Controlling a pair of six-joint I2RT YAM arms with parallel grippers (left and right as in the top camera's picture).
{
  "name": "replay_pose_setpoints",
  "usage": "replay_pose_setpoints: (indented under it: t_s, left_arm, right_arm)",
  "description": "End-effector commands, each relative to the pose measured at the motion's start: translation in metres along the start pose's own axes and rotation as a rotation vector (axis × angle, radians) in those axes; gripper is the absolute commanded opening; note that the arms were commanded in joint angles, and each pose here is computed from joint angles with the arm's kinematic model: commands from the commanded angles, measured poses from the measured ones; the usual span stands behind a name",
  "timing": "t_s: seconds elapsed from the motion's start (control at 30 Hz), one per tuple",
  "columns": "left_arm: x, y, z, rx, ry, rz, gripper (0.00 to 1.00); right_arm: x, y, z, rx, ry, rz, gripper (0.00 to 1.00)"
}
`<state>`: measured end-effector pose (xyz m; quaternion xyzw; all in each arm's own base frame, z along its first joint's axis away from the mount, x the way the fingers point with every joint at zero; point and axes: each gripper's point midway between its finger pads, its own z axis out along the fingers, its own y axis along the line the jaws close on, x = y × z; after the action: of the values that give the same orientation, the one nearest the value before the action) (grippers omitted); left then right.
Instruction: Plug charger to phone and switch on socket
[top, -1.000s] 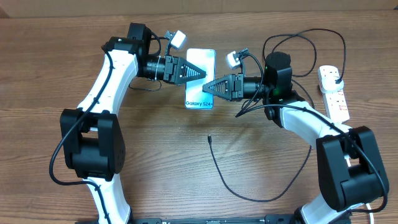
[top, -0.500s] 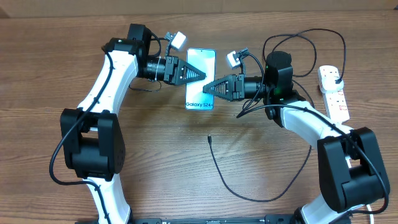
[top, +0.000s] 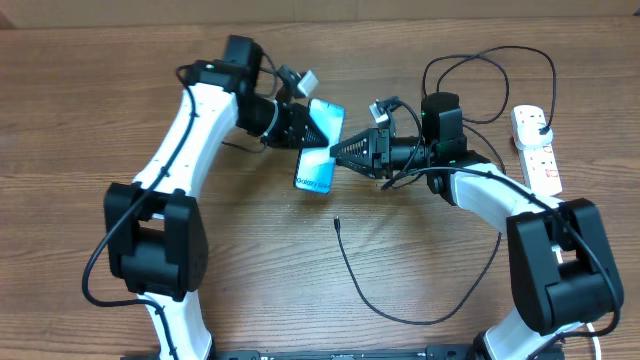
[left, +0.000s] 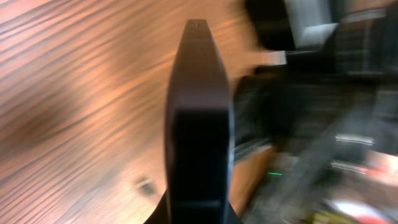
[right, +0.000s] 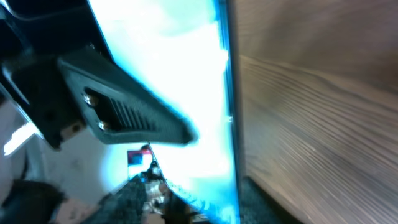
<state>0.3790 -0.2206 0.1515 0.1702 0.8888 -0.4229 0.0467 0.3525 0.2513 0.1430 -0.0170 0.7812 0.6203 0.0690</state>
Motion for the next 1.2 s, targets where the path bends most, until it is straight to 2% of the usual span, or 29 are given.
replay_pose_setpoints:
  t_s: [0.0,0.07,0.13,0.23,0.37,0.43,0.67,0.83,1.17]
  left_arm:
    - [0.005,0.054,-0.007,-0.458,0.012,-0.108,0.04]
    - [0.01,0.059,-0.001,-0.553,0.018,-0.142,0.04]
    - [0.014,0.062,0.004,-0.633,0.017,-0.163,0.04]
    - [0.017,0.066,0.012,-0.741,0.0,-0.176,0.04]
    - [0.022,0.069,0.023,-0.833,-0.02,-0.171,0.04]
    - [0.025,0.072,0.025,-0.87,-0.025,-0.182,0.04]
    - [0.049,0.093,0.041,-0.889,0.003,-0.223,0.04]
    - [0.052,0.096,0.043,-0.891,0.006,-0.223,0.04]
    - [0.056,0.103,0.05,-0.897,0.029,-0.229,0.13]
  right_arm:
    - [-0.007,-0.036,-0.009,0.171,-0.083,-0.004,0.61]
    - [-0.005,-0.069,-0.017,0.325,-0.128,0.091,0.68]
    - [0.001,-0.098,-0.027,0.48,-0.164,0.169,0.71]
    - [0.011,-0.125,-0.04,0.657,-0.197,0.222,0.8]
    - [0.014,-0.128,-0.039,0.678,-0.192,0.223,0.89]
    - [0.014,-0.128,-0.039,0.678,-0.193,0.226,0.99]
    - [0.013,-0.127,-0.039,0.677,-0.194,0.224,1.0]
    - [0.013,-0.127,-0.039,0.677,-0.194,0.224,1.0]
    - [0.013,-0.127,-0.039,0.677,-0.194,0.224,1.0]
